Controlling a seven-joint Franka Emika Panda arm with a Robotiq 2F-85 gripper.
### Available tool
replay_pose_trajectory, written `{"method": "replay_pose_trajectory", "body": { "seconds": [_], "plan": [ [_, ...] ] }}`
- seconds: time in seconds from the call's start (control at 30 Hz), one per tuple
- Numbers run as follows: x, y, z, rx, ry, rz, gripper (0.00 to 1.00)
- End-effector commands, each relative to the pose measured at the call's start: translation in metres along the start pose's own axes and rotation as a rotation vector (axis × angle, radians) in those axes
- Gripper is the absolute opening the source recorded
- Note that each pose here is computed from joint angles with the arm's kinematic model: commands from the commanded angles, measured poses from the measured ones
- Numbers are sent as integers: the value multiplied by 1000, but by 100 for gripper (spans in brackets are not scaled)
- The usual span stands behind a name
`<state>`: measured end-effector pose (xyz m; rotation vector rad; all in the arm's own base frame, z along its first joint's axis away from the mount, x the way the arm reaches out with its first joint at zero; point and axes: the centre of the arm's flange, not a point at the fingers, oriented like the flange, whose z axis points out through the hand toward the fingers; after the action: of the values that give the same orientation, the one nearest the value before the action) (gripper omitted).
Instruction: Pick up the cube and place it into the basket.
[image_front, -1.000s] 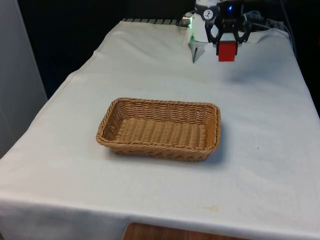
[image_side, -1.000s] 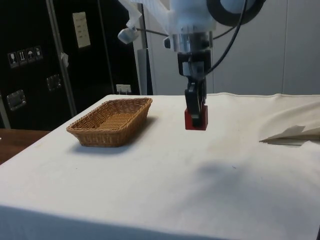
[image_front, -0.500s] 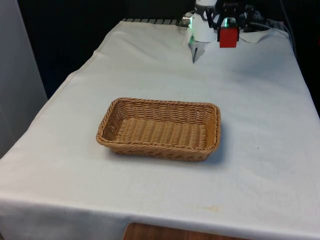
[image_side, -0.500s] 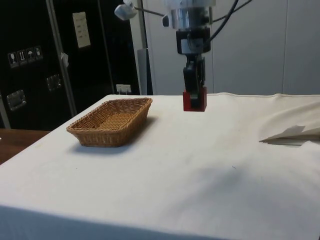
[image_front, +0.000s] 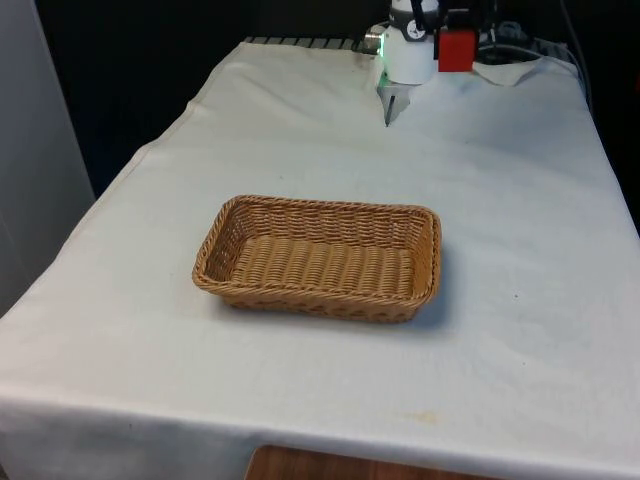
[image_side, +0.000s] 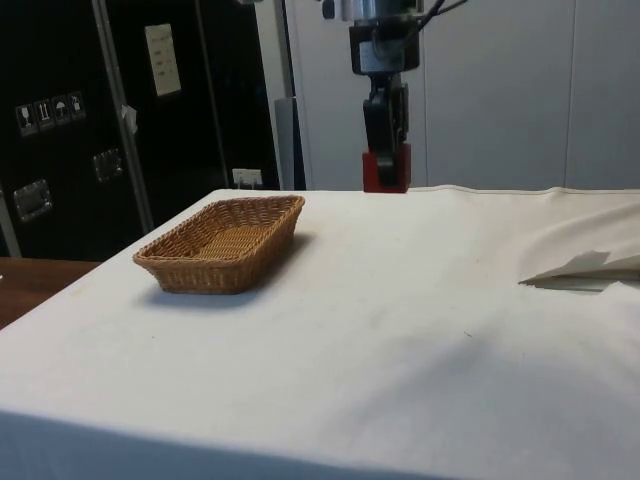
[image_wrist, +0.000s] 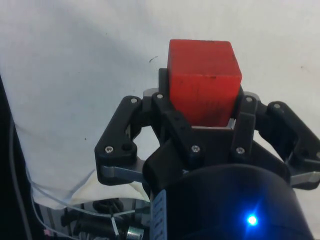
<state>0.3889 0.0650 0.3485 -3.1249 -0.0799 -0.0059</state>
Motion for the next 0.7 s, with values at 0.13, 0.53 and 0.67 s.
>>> {"method": "replay_pose_trajectory", "body": {
  "seconds": [0.13,0.53,0.67],
  "plan": [
    [3,8,-8,-2,-6,1,0],
    [22,35,-19,8,-10,3,0],
    [25,38,-19,14,-4,4,0]
  ]
}}
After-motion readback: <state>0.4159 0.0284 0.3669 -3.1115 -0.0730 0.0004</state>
